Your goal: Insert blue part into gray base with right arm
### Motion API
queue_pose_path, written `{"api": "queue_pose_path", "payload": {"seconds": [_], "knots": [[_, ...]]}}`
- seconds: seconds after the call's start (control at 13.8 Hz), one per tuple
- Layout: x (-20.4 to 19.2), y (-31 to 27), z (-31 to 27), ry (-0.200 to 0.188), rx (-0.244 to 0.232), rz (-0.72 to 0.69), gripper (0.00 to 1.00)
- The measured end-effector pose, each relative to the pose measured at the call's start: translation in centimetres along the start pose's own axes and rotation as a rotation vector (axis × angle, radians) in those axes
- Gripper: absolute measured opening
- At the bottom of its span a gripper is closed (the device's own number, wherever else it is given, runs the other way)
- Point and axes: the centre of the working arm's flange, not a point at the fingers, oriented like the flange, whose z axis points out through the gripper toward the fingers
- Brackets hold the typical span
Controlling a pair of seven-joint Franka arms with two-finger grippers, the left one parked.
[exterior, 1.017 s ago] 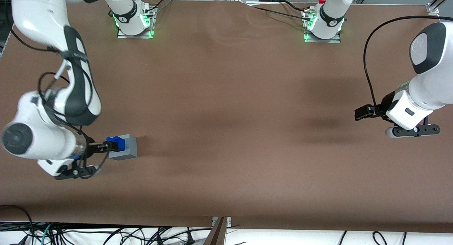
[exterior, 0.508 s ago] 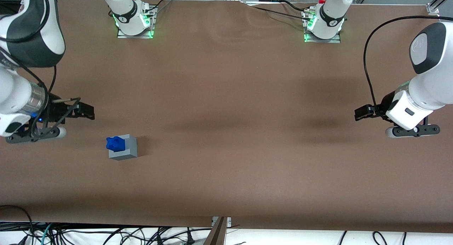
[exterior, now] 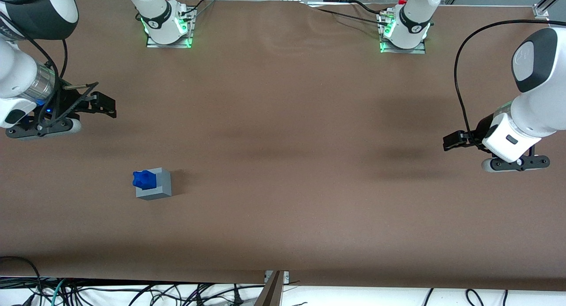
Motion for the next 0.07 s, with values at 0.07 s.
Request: {"api": "queue_pose_path", "payload": {"seconds": [0.07], "knots": [[-0.02, 0.0, 0.02, -0.002, 0.0, 0.0, 1.0]]}}
